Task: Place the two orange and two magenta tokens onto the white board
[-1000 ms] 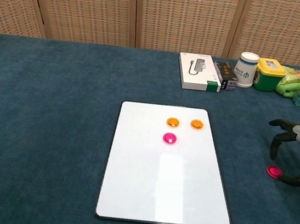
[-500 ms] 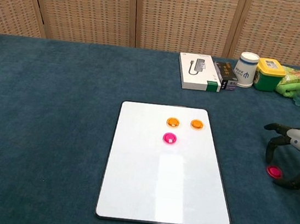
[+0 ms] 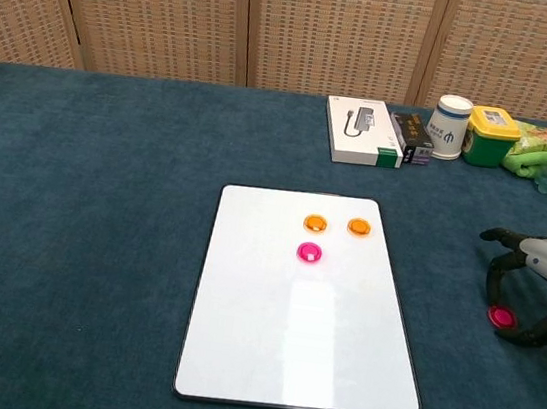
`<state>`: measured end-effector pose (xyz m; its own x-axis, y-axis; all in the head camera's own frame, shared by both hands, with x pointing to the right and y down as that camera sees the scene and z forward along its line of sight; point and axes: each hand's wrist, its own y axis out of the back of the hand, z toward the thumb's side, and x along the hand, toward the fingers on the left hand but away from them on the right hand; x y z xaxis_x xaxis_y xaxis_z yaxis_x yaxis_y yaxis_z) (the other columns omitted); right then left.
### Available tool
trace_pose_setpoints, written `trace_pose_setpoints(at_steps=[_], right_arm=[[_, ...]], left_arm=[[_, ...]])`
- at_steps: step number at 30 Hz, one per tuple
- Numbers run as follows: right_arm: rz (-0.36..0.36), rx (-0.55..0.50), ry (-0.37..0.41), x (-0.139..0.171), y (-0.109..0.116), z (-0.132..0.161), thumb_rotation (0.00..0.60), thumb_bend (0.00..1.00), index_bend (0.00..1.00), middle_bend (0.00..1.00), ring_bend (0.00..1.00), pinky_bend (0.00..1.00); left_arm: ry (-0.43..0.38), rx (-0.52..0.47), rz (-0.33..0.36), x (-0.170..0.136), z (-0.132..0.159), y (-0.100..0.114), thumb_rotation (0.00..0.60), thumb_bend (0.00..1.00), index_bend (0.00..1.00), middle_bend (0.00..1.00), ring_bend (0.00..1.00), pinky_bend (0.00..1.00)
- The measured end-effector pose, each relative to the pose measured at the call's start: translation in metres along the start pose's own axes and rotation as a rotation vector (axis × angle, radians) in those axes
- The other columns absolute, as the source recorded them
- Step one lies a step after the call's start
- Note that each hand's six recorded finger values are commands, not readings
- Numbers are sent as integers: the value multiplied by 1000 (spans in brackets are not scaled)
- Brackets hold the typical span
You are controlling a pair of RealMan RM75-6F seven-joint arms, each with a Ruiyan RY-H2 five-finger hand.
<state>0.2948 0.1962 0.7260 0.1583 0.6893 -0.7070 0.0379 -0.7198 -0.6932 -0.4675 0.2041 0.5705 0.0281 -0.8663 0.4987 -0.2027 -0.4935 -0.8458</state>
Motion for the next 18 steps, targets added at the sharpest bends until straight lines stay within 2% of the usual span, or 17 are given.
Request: trace_pose_setpoints(at_steps=[11,18], right_arm=[[-8,-23,14,0,6,4,600,318,571,36,0,0],[-39,-57,53,-6,31,23,600,317,571,36,0,0]], left_arm=[[0,1,-1,0,0,0,600,0,0,0,0,0],[0,1,-1,0,0,0,600,0,0,0,0,0]])
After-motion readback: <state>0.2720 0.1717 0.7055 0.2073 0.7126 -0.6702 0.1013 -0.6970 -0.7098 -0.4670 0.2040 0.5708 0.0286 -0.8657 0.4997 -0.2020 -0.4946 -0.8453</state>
